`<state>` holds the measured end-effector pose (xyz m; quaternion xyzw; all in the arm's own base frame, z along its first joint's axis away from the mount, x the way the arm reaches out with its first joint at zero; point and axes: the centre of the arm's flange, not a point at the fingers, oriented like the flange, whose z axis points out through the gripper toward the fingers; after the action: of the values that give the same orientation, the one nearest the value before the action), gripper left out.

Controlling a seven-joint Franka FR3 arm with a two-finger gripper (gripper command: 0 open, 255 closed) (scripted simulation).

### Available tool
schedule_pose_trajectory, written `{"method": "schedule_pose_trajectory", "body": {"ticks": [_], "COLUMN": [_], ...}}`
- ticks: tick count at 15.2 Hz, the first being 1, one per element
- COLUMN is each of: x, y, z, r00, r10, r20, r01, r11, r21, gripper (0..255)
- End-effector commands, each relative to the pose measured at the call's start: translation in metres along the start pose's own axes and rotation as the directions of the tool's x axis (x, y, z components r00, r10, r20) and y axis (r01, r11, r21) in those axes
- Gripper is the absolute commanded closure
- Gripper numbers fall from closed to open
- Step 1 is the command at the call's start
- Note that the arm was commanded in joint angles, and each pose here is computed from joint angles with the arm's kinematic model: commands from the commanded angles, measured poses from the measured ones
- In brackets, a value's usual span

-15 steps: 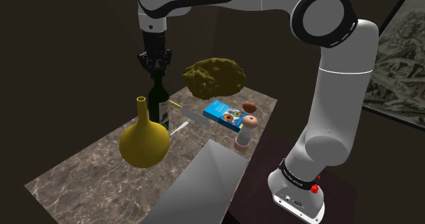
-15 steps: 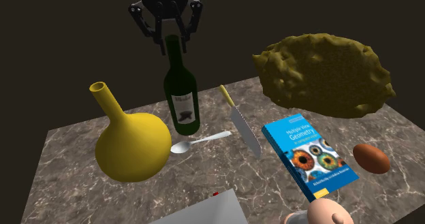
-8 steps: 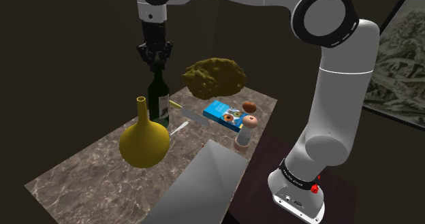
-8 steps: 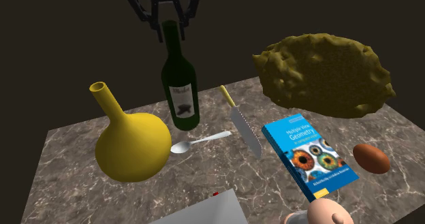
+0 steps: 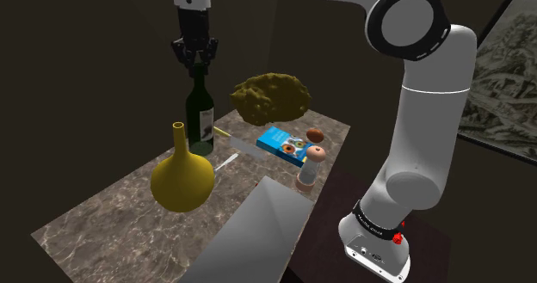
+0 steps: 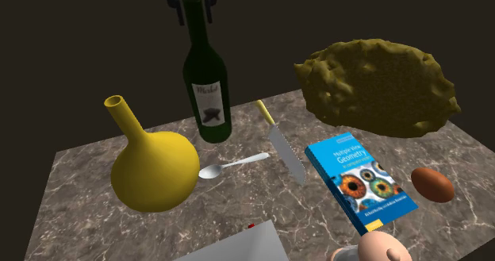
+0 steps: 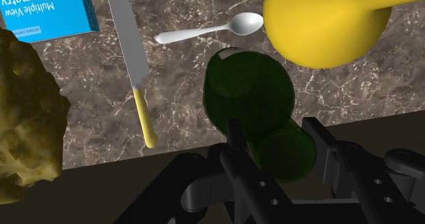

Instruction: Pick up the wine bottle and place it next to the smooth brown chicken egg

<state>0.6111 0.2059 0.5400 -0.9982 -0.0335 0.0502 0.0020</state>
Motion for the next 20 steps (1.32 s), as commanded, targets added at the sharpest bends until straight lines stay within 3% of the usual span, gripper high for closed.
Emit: {"method": "schedule_pose_trajectory", "body": {"ticks": [1, 11, 20], "x": [-0.001, -0.007, -0.051], "y": [0.0, 0.0, 0.11], "z": [-0.011, -0.062, -0.059], "r00": [1.0, 1.0, 1.0], "r10": [0.0, 0.0, 0.0], "r20": [0.0, 0.0, 0.0], "r01": [0.0, 0.0, 0.0], "r11": [1.0, 1.0, 1.0], "r21": [0.0, 0.0, 0.0], "gripper": [255, 255, 255]}}
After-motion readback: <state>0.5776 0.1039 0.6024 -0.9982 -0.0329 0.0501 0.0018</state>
